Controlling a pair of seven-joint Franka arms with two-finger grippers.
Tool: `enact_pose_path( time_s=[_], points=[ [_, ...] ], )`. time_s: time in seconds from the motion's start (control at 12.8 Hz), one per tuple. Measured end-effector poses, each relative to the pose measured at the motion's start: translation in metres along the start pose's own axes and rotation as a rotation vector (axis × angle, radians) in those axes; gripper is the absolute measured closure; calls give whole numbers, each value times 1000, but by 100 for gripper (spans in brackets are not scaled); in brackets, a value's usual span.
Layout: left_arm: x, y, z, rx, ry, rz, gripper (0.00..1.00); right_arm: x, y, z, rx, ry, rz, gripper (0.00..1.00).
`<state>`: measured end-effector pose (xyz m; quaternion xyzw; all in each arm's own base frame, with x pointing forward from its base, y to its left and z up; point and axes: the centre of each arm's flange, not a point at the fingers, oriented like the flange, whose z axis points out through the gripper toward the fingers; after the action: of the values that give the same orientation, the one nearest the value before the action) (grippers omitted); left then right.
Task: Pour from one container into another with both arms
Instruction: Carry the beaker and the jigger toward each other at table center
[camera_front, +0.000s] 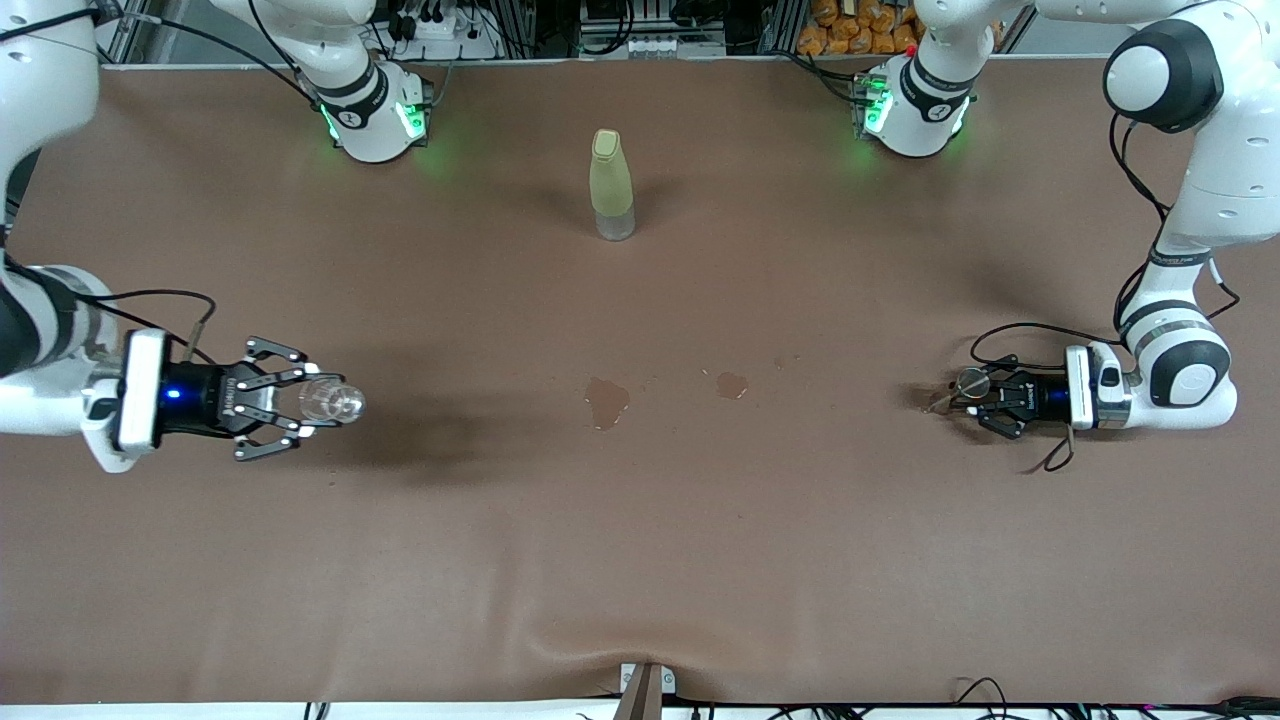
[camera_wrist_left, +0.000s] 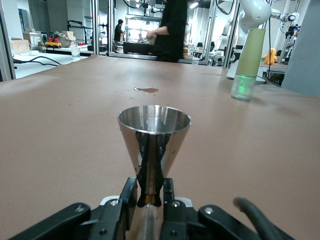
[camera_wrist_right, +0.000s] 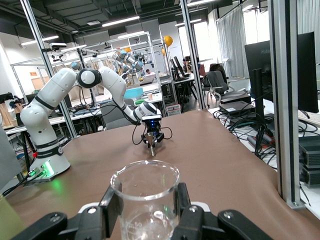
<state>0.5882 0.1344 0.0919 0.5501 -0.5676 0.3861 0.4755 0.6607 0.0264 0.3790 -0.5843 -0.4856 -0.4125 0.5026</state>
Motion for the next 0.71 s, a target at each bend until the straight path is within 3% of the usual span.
enact_pose_path(
  time_s=[0.16,0.71],
  points=[
    [2,-2,-1,4,1,13,79,-2,0,6,-5,0,5,50],
    [16,-13,-1,5,-7,72,79,-11,-1,9,-8,4,24,50]
  ],
)
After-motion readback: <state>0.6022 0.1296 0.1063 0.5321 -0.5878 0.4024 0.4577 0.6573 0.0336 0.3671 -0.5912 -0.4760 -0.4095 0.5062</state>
